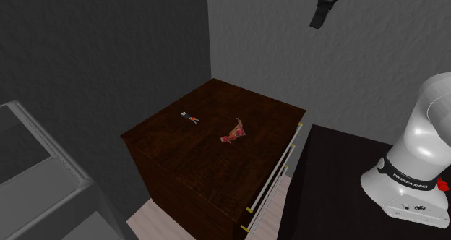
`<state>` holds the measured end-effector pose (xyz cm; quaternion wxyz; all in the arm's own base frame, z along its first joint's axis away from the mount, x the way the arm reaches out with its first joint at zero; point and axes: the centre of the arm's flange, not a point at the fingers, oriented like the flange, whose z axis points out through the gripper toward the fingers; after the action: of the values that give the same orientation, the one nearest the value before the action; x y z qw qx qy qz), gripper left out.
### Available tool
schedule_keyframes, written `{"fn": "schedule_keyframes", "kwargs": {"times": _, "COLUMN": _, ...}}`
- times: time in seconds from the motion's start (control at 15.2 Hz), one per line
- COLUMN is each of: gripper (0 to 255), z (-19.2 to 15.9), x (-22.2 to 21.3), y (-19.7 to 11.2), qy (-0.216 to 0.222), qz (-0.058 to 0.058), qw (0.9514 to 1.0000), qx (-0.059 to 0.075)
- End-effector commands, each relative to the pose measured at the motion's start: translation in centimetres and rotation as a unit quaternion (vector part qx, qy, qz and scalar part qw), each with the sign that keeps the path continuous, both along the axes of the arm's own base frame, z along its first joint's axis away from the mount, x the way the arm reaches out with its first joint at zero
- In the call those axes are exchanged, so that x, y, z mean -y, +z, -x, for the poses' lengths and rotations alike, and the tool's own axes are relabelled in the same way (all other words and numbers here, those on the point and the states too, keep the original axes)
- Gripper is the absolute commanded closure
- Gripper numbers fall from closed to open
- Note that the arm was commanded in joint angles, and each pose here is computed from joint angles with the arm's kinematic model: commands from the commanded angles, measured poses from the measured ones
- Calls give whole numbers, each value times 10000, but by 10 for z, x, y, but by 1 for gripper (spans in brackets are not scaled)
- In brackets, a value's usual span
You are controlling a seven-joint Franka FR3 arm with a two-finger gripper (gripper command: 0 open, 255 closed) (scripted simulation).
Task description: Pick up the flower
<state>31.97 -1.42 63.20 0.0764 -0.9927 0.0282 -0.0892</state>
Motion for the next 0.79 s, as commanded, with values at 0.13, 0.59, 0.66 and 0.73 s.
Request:
{"fn": "schedule_keyframes", "kwargs": {"times": 0.13, "gripper": 0, "z": -18, "x": -4, "y": -20, "qy": -240, "qz": 32, "qw": 9997, "qx": -85}}
{"fn": "schedule_keyframes", "kwargs": {"times": 0.59, "gripper": 0, "z": -79, "x": -11, "y": -92, "qy": -1077, "qz": 145, "qw": 9933, "qx": -380}}
{"fn": "schedule_keyframes", "kwargs": {"times": 0.66, "gripper": 0, "z": -87, "x": -11, "y": -103, "qy": -1196, "qz": 161, "qw": 9918, "qx": -422}}
{"fn": "schedule_keyframes", "kwargs": {"times": 0.73, "gripper": 0, "z": -96, "x": -10, "y": -114, "qy": -1315, "qz": 178, "qw": 9901, "qx": -464}}
